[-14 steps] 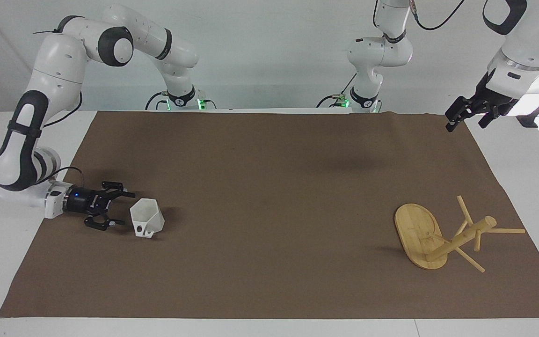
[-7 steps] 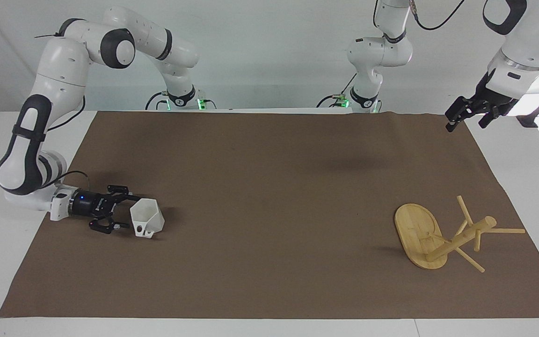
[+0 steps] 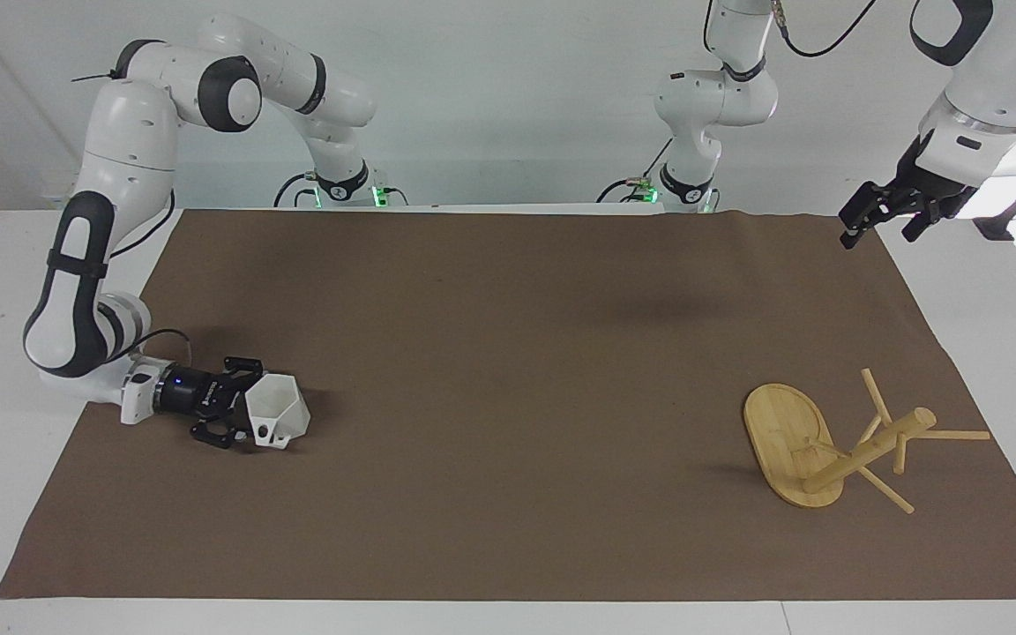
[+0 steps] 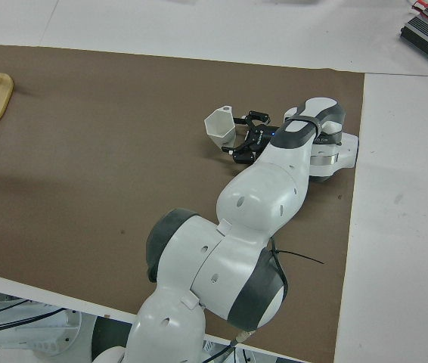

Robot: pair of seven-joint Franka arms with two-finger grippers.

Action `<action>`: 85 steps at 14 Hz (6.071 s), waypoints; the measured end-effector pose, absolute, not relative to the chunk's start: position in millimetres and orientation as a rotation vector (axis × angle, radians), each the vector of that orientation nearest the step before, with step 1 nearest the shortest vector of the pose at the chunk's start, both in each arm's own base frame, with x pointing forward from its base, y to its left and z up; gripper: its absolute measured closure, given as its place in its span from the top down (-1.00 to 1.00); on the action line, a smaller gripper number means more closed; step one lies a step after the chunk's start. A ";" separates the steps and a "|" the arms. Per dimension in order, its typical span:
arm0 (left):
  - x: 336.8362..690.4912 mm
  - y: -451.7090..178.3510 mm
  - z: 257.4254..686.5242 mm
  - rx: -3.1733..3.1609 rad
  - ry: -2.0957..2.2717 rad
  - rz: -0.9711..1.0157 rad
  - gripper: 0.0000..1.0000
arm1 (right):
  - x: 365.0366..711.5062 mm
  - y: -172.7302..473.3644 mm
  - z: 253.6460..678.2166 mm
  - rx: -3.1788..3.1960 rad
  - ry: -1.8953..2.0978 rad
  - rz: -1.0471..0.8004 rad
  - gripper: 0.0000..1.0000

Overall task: Hang cup on rack
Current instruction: 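Move the right gripper to the white hexagonal cup, then close the right gripper on the white cup's side, then carry the cup toward the left gripper while the left gripper approaches, then grasp the cup with the left gripper while the right gripper holds, then carry the cup to the mug tree while the right gripper withdraws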

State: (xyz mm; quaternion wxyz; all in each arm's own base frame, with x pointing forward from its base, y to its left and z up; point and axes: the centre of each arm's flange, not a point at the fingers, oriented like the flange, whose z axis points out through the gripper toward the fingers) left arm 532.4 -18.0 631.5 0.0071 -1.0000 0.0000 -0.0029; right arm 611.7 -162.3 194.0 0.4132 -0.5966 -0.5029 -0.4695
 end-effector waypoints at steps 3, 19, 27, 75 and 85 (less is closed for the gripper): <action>531.9 -28.4 631.6 -3.127 0.030 -0.009 1.00 | 609.4 -160.5 190.8 -1.501 -1.246 -1.185 1.00; 535.3 -22.7 632.2 -3.128 0.013 -0.041 1.00 | 616.7 -124.2 190.2 -1.423 -1.264 -1.236 1.00; 535.4 -22.7 631.8 -3.128 0.013 -0.040 1.00 | 605.7 -104.4 182.9 -1.384 -1.246 -1.214 0.55; 534.8 -356.4 499.0 -3.085 -0.651 0.126 -0.90 | 566.0 363.9 302.9 -1.513 -1.116 -1.157 0.55; 562.4 -331.9 509.4 -3.081 -0.885 -0.031 -0.90 | 589.4 302.8 336.3 -1.551 -1.127 -1.241 1.00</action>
